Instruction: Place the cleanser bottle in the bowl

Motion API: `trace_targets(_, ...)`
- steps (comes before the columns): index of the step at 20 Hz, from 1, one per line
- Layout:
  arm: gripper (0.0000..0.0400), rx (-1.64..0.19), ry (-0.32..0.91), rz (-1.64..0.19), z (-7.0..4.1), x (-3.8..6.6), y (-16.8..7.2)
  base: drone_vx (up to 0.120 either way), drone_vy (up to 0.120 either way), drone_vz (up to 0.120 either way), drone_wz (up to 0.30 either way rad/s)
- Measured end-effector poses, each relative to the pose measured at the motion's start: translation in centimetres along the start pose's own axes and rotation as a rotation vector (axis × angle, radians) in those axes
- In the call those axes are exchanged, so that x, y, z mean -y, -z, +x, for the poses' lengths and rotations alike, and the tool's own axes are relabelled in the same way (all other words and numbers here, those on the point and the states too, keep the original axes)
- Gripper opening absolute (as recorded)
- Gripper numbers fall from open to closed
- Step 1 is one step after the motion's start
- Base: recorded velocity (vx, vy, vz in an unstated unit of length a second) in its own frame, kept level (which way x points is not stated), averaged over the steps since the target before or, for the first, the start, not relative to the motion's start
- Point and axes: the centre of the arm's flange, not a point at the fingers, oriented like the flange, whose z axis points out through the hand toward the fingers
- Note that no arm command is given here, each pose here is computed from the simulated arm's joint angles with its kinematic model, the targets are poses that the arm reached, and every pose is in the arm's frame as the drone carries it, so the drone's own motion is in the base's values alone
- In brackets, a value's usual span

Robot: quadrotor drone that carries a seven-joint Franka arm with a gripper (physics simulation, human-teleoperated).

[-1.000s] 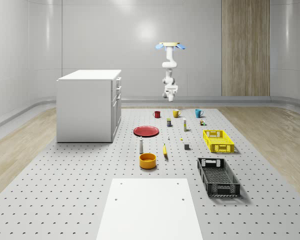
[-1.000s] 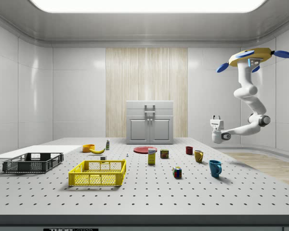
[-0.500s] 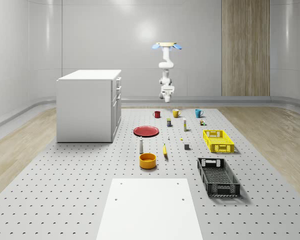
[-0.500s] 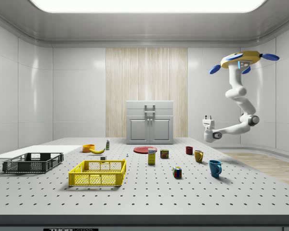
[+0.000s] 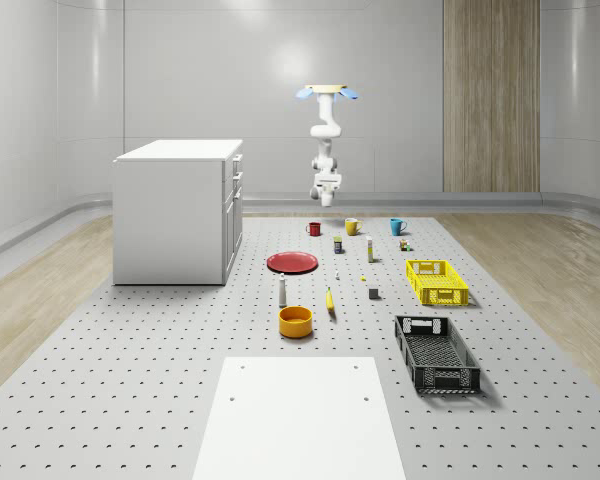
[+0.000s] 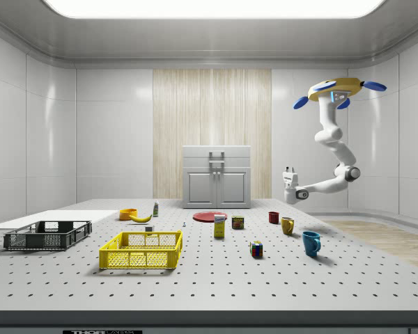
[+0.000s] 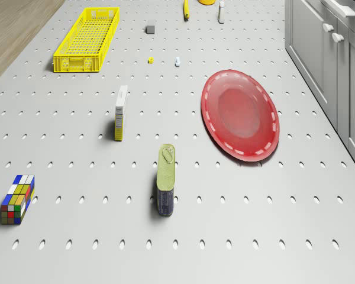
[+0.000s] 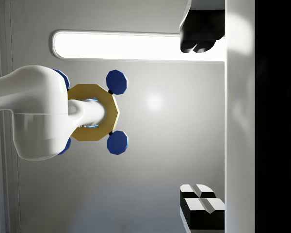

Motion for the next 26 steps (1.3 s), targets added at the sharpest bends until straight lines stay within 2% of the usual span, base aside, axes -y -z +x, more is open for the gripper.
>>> trace_targets(3,0.04,-0.024,0.0,-0.02,-0.2,0.2,0.0,0.12,-0.107,0.0,0.0)
trace_targets(9,0.04,-0.124,0.003,-0.114,-1.2,1.1,-0.1,0.12,0.0,0.0,0.0)
trace_targets(13,0.04,-0.27,0.006,-0.257,-2.6,2.5,-0.7,0.12,0.0,0.0,0.0)
trace_targets(16,0.04,-0.456,0.011,-0.441,-4.3,4.1,-2.0,0.12,0.0,0.0,0.0)
trace_targets(18,0.04,-0.628,0.015,-0.614,-5.5,5.3,-3.7,0.12,0.0,0.0,0.0)
trace_targets(21,0.04,-0.958,0.022,-0.945,-7.0,6.7,-7.8,0.12,0.0,0.0,0.0)
trace_targets(23,0.04,-1.202,0.027,-1.191,-7.1,6.7,-11.2,0.12,0.0,0.0,0.0)
trace_targets(26,0.04,-1.539,0.034,-1.533,-5.9,5.5,-15.6,0.12,0.0,0.0,0.0)
